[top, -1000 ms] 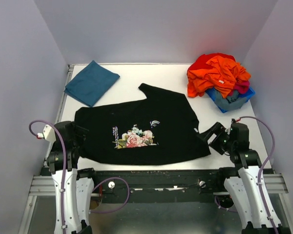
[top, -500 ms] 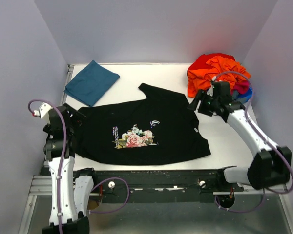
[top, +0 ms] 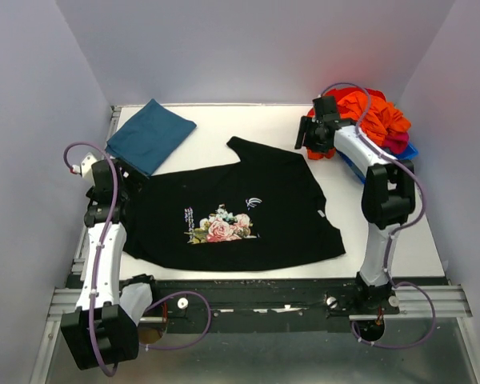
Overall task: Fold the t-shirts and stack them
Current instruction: Fold the flattened tshirt in 1/3 of the way
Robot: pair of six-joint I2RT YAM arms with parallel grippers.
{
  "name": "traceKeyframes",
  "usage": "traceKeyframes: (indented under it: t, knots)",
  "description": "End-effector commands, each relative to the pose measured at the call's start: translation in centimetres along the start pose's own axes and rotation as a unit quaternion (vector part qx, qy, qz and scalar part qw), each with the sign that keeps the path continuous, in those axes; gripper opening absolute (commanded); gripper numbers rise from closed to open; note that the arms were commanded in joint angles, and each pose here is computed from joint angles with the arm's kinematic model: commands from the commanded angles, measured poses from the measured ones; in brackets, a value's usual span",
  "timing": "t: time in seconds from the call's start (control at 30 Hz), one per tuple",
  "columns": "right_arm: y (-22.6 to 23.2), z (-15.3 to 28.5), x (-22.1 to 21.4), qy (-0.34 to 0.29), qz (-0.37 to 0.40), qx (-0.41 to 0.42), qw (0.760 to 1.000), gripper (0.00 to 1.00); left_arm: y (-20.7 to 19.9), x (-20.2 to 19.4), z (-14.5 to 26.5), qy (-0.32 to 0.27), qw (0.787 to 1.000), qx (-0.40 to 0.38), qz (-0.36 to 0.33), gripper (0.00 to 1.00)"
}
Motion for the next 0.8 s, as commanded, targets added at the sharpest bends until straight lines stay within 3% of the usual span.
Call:
traceKeyframes:
  t: [0.0,0.27,0.53,0.77]
  knots:
    - [-0.7,-3.0,-0.4,0.048,0.026,-0.04,0.998,0.7,-1.7,2.4,-0.7,-0.04,0.999,-0.016,0.015,0.95]
    - [0.0,-6.3,-1.7,0.091,0.02,-0.02,0.995,0.67,-2.0,2.5,-2.0,-0.04,0.999,-0.009,0.027,0.95]
    - [0.8,-8.1,-4.0,0.137,0.017,0.007,0.99,0.57,-1.1,1.5,-3.3,-0.029,0.998,0.016,0.052,0.95]
    - [0.7,-8.1,-2.6,0.118,0.021,-0.005,0.993,0.28,-1.2,0.7,-4.2,-0.029,0.997,-0.005,0.071,0.93]
Point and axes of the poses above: each gripper's point midway between its finger pads, its own z axis back along the fingers, its own y axis along the line the jaws close on, x = y × z, the point moved 2 cm from there along z, back along the fingers, and after that the axes turned 8 degrees about z, right-handed, at the moved point
